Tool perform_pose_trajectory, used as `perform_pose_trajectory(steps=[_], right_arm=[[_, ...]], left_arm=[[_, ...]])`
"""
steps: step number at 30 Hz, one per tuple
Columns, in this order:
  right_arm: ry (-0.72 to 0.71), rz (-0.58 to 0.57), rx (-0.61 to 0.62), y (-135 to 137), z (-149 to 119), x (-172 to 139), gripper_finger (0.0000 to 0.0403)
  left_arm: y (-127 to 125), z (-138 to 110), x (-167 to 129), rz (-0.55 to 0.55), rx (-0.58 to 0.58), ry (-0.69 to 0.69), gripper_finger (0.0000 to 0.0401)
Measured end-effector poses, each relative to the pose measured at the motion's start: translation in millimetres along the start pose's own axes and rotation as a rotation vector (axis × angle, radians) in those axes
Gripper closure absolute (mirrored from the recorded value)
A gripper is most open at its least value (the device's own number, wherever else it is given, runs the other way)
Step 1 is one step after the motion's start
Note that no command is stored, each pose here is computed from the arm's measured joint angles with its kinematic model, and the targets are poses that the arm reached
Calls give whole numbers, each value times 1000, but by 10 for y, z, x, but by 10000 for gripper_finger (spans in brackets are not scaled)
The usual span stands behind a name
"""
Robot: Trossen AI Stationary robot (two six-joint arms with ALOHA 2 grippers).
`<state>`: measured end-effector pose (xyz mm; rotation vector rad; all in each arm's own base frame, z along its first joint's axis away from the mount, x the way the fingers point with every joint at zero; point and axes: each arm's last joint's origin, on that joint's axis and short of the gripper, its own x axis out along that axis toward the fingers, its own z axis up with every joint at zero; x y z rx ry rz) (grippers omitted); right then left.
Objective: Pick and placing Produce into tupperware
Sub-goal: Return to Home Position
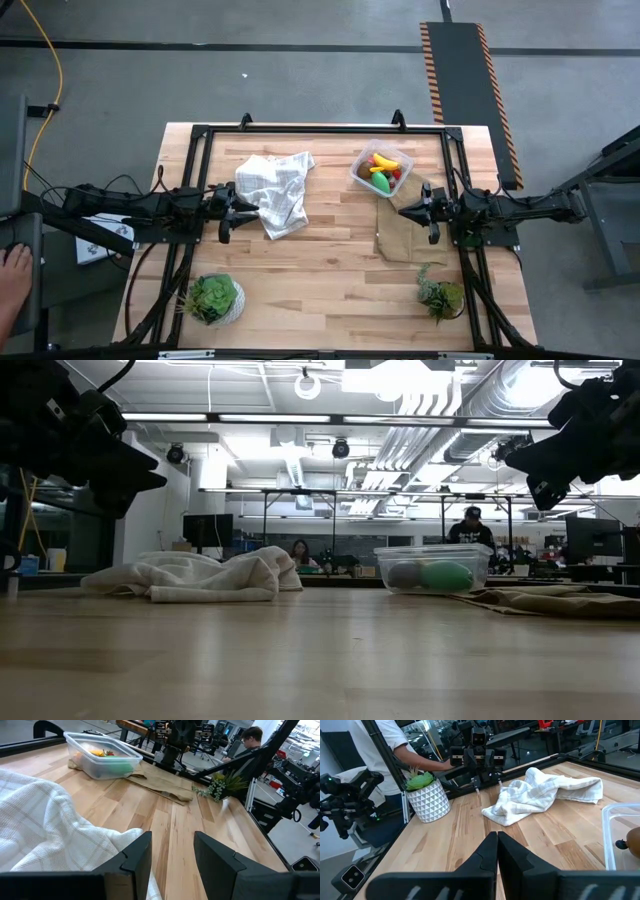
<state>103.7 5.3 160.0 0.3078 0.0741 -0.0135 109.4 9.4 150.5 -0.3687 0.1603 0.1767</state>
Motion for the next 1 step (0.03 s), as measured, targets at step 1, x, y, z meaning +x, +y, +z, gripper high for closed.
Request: perform_pose_trajectory(steps=[1], right_arm=[[0,0,0,0,0,0,400]], left_arm=[[0,0,0,0,0,0,268]])
